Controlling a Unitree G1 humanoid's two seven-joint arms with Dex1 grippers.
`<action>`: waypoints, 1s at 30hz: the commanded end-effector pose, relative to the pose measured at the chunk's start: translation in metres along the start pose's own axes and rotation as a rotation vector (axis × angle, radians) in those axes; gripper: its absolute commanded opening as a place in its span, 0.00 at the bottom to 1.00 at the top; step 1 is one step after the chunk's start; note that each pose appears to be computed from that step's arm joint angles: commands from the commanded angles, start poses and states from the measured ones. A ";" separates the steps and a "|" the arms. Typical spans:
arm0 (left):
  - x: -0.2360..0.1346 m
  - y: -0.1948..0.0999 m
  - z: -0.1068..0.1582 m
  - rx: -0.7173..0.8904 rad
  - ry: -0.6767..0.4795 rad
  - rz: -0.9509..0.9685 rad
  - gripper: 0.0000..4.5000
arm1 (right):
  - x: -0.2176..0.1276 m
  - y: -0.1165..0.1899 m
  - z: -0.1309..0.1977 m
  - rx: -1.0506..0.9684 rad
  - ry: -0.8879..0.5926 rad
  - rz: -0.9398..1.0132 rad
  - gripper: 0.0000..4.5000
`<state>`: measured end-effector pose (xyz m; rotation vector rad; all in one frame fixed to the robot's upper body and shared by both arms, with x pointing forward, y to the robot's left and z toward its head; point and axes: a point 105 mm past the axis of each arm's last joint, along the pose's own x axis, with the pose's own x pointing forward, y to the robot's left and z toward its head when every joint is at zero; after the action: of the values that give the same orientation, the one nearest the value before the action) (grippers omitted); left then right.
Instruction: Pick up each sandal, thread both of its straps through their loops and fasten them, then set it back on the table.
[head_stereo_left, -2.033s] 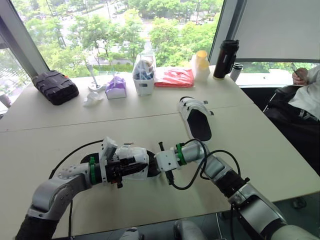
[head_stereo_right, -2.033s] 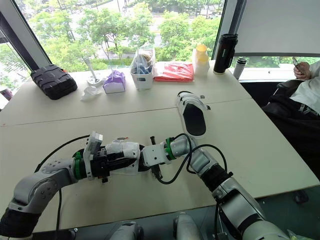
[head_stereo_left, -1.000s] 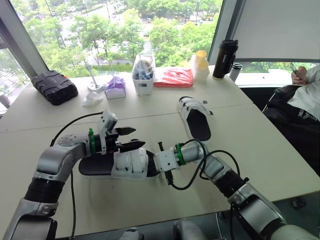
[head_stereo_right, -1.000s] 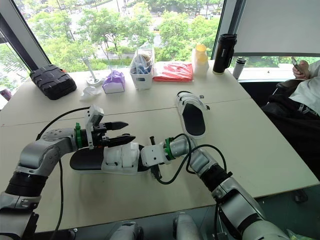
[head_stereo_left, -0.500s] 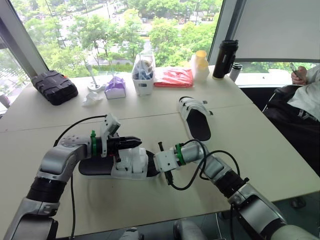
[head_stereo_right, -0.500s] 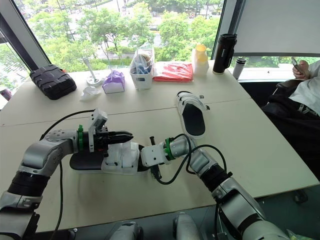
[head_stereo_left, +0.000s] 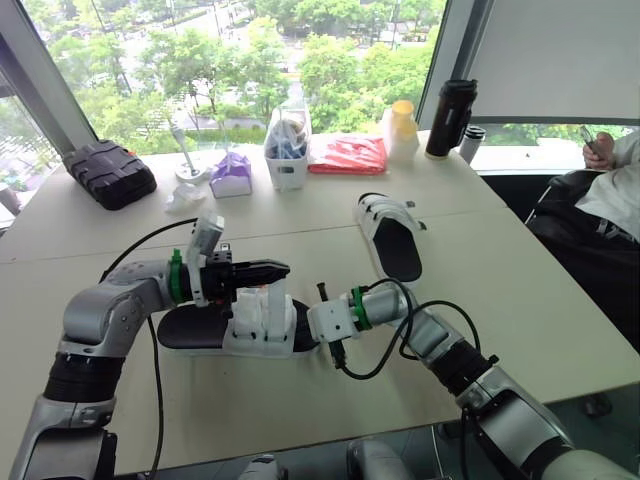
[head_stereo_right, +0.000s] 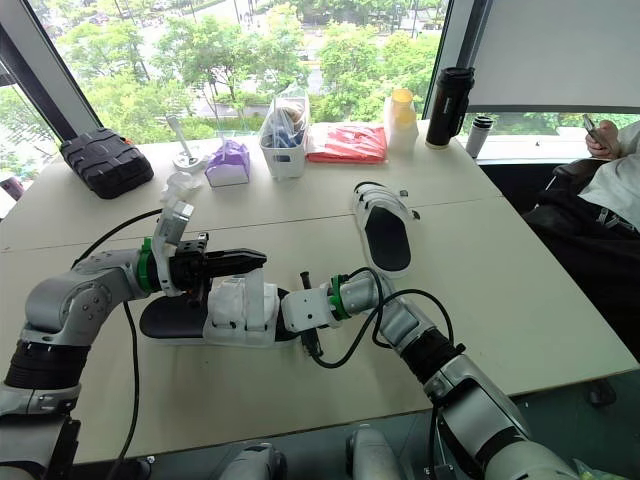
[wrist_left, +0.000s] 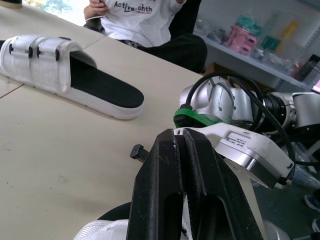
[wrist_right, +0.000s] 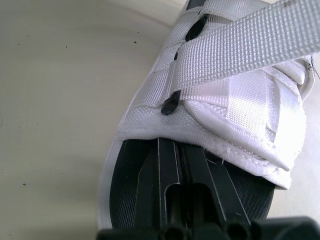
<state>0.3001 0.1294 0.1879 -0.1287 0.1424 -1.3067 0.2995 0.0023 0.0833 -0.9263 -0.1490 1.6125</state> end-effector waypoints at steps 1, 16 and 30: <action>0.000 -0.001 0.025 0.086 -0.083 -0.006 0.00 | 0.001 0.018 -0.022 0.057 0.087 0.064 0.00; -0.003 0.041 0.004 0.079 -0.073 0.160 0.00 | 0.000 0.021 -0.021 0.060 0.088 0.068 0.00; 0.008 0.061 -0.037 0.101 0.057 0.213 0.00 | -0.002 0.023 -0.021 0.066 0.094 0.066 0.00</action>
<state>0.3479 0.1376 0.1350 -0.0333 0.1604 -1.1214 0.2992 -0.0019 0.0832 -0.9259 -0.1321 1.5962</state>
